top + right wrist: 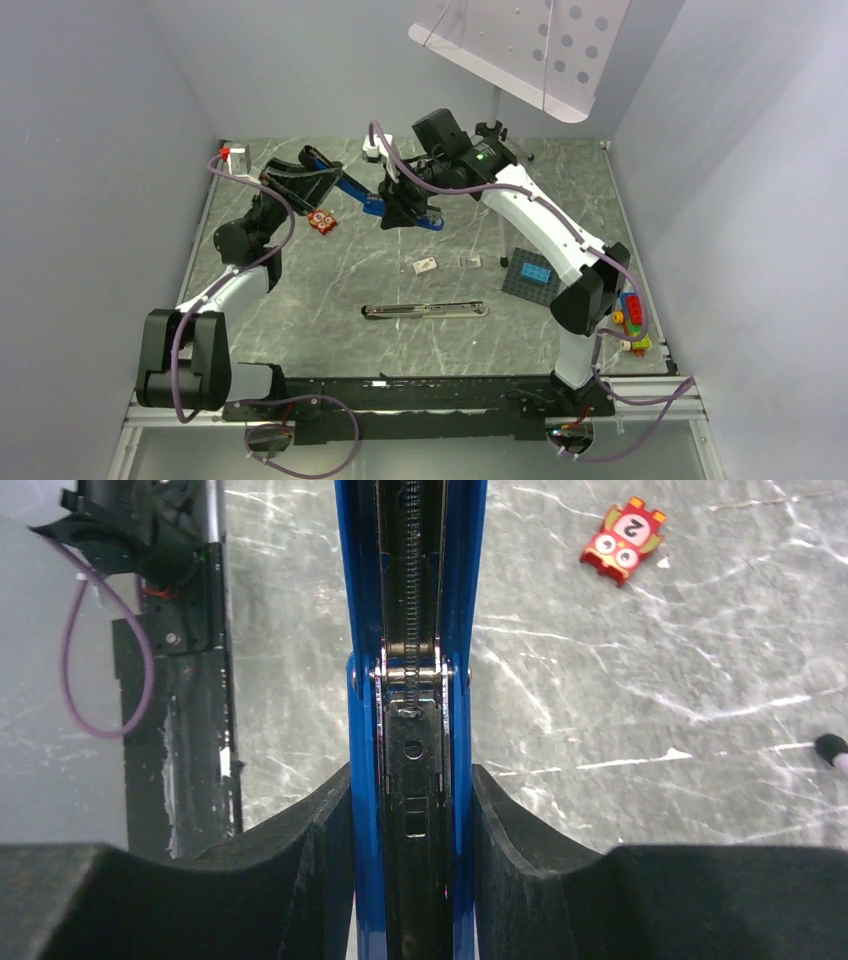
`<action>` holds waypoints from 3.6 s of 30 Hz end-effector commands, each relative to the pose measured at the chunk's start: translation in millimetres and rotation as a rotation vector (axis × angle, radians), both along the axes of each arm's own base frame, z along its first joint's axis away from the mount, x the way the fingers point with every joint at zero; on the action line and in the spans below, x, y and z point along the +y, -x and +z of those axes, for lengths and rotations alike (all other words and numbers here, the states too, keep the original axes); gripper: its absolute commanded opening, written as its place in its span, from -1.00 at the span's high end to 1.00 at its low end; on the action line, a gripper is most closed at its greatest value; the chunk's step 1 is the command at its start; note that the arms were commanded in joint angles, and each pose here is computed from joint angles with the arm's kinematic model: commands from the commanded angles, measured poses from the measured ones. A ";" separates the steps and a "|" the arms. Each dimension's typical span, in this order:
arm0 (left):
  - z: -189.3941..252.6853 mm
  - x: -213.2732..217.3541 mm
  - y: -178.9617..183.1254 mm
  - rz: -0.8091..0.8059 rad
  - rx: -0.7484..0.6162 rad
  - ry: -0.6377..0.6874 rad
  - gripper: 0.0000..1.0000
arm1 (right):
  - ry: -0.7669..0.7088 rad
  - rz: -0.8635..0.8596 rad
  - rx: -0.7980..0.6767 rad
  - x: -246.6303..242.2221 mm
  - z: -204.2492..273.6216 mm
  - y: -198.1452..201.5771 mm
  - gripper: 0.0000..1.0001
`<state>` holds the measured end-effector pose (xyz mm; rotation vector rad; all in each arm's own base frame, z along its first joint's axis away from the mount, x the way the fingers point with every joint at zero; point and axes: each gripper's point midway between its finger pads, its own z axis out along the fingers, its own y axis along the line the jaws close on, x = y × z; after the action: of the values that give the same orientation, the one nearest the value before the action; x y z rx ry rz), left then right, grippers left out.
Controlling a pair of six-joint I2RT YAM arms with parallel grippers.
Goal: Load the staples into the stapler
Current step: Place the stapler at the center of the board.
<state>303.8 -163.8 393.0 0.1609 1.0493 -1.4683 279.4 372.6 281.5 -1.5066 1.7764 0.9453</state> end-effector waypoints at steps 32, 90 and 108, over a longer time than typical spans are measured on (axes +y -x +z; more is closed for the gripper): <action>17.1 112.6 21.7 0.271 0.097 -0.124 -0.99 | 0.192 -0.037 -0.276 -23.4 -72.8 -53.5 0.67; 28.5 113.5 12.2 0.249 0.182 -0.135 -0.99 | 0.293 0.345 -0.244 111.1 -257.2 3.3 -0.07; 15.1 114.9 -2.9 0.281 0.328 -0.198 -0.99 | -0.024 0.193 -0.171 99.1 -103.5 -34.9 -0.98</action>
<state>307.4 -43.6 396.5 -0.1434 1.3702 -1.2281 311.9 477.4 78.7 -1.8427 1.6505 0.7712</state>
